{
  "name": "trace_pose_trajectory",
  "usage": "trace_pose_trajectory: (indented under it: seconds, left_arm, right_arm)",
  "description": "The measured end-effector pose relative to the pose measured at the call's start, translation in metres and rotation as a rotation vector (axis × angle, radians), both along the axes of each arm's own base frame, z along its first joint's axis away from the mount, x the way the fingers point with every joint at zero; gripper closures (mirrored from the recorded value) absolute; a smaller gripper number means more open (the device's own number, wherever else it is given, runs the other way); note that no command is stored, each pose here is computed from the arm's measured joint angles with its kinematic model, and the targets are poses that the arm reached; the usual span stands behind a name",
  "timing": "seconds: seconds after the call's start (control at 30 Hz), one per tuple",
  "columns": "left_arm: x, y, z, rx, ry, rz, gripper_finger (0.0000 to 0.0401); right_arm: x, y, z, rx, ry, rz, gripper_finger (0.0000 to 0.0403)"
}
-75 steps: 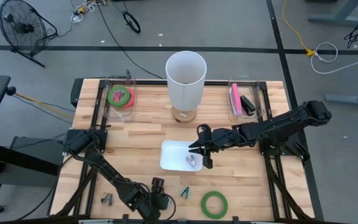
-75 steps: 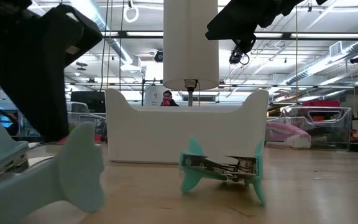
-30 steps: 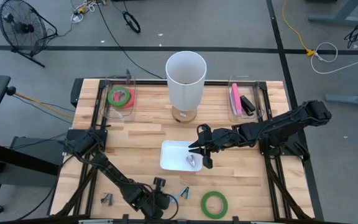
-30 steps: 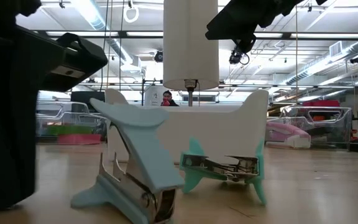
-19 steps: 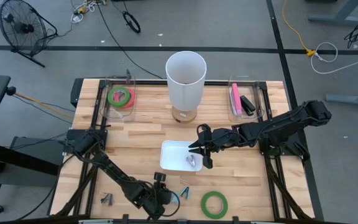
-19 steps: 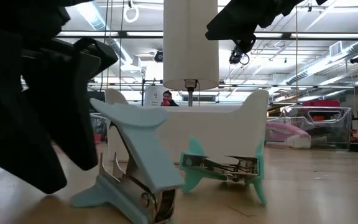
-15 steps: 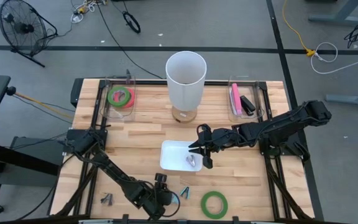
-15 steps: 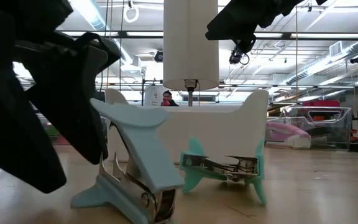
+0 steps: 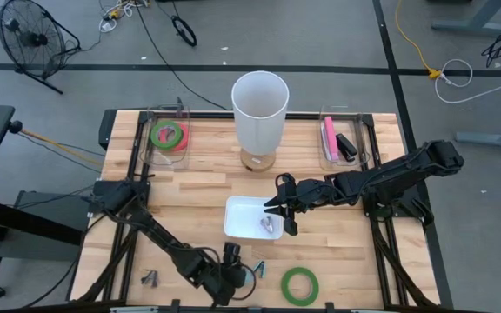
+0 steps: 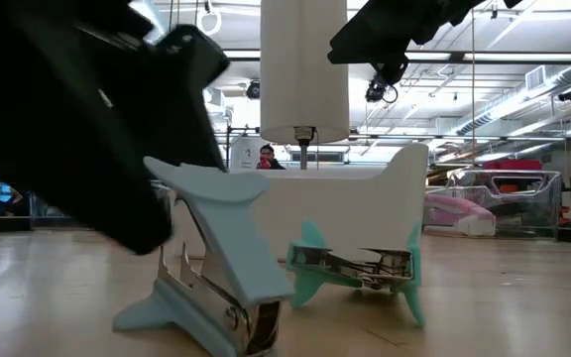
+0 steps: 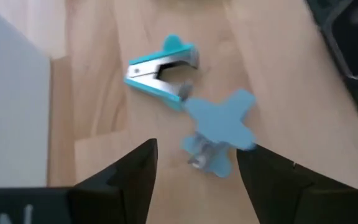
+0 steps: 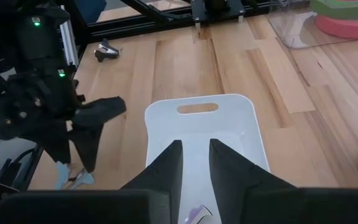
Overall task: Pick and place Stapler, Stapler remover, tape
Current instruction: Put the bottom blue stapler remover into the white bin
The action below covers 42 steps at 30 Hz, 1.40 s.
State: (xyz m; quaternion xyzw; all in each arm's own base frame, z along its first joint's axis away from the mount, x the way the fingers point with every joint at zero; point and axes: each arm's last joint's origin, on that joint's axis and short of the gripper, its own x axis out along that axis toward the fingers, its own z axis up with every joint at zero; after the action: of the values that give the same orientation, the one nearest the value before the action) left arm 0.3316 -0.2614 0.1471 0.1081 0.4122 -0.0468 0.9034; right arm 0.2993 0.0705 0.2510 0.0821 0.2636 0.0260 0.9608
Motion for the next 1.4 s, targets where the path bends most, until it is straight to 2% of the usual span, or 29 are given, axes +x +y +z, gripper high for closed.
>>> trace_pose_trajectory:
  seconds: [0.17,0.37,0.47,1.03,1.1,1.23,1.4]
  left_arm:
    - [0.009,0.009,0.000,-0.028,0.007,-0.006,0.0174]
    - [0.017,0.008,0.003,-0.124,0.003,-0.118,0.0195]
    - [0.019,0.005,0.005,-0.136,-0.017,-0.159,0.0209]
    - [0.021,0.009,0.003,-0.141,-0.041,-0.133,0.0221]
    - [0.022,0.009,0.002,-0.144,-0.039,-0.134,0.0232]
    - [0.022,0.010,0.002,-0.142,-0.041,-0.131,0.0290]
    - [0.021,0.009,0.002,-0.142,-0.038,-0.134,0.0292]
  right_arm:
    - [0.000,0.000,0.000,0.000,0.000,0.000,0.0321]
    - [0.000,0.000,0.000,0.000,0.000,0.000,0.0321]
    - [0.000,0.000,0.000,0.000,0.000,0.000,0.0321]
    - [0.000,0.000,0.000,0.000,-0.001,0.000,0.0321]
    - [0.000,0.000,0.000,0.000,-0.001,0.000,0.0321]
    - [0.000,0.000,0.000,0.000,-0.001,0.000,0.0321]
    - [0.000,0.000,0.000,0.000,0.000,0.000,0.0321]
